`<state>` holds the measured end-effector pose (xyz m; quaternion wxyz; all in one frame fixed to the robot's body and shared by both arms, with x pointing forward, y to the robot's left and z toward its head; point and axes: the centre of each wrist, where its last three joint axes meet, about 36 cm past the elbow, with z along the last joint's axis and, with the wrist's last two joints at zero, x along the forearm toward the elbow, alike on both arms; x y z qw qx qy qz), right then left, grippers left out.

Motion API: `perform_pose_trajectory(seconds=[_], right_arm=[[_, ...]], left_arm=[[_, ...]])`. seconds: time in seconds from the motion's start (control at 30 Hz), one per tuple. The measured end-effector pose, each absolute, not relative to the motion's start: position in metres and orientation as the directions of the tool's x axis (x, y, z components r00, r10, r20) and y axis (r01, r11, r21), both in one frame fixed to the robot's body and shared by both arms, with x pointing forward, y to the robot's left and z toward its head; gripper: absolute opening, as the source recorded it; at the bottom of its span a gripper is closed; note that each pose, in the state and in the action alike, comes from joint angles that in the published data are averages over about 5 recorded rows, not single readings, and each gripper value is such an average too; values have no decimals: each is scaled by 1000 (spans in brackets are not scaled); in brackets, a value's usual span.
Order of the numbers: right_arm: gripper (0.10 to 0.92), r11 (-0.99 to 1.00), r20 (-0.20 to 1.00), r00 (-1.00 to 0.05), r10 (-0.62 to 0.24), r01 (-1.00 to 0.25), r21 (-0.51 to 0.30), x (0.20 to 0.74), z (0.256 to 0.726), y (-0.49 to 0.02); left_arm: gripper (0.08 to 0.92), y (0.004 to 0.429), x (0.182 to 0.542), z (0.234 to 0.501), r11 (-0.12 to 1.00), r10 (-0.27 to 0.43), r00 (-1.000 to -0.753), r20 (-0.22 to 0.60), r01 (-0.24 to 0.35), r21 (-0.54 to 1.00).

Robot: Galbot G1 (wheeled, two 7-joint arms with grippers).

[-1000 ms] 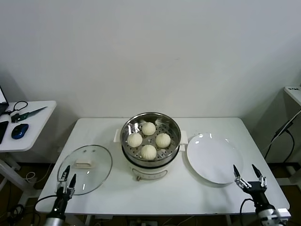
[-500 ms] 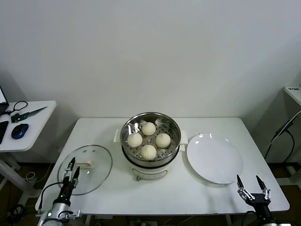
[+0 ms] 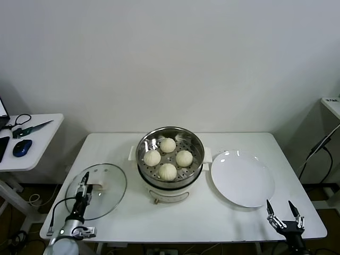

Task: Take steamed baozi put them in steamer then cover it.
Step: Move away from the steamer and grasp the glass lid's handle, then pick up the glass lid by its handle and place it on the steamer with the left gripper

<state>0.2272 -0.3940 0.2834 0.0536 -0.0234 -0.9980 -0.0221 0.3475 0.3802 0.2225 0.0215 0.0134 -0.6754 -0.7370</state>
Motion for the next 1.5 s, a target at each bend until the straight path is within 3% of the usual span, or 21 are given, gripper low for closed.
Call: perform_pose_trajectory(seconds=[0.6,0.9,1.23,1.5], right_arm=[[823,998,107,-994,38,43,45,230,286,-388],[823,998,99,-994,37,41,43,232,290,-387],[823,999,97,-995,30,34,39,231,289,-380],[823,999,91,-996,26,29,37,230,288,-377]], left_arm=[[153,372,350,218,-70,-62,-998,26,31,997],[134,369,356,257,-24,-96,-995,2,4,1000],[134,362,379,351,0,-164,-985,-48,-49,999],[134,322,394,418,27,-169,-983,-72,-77,997]])
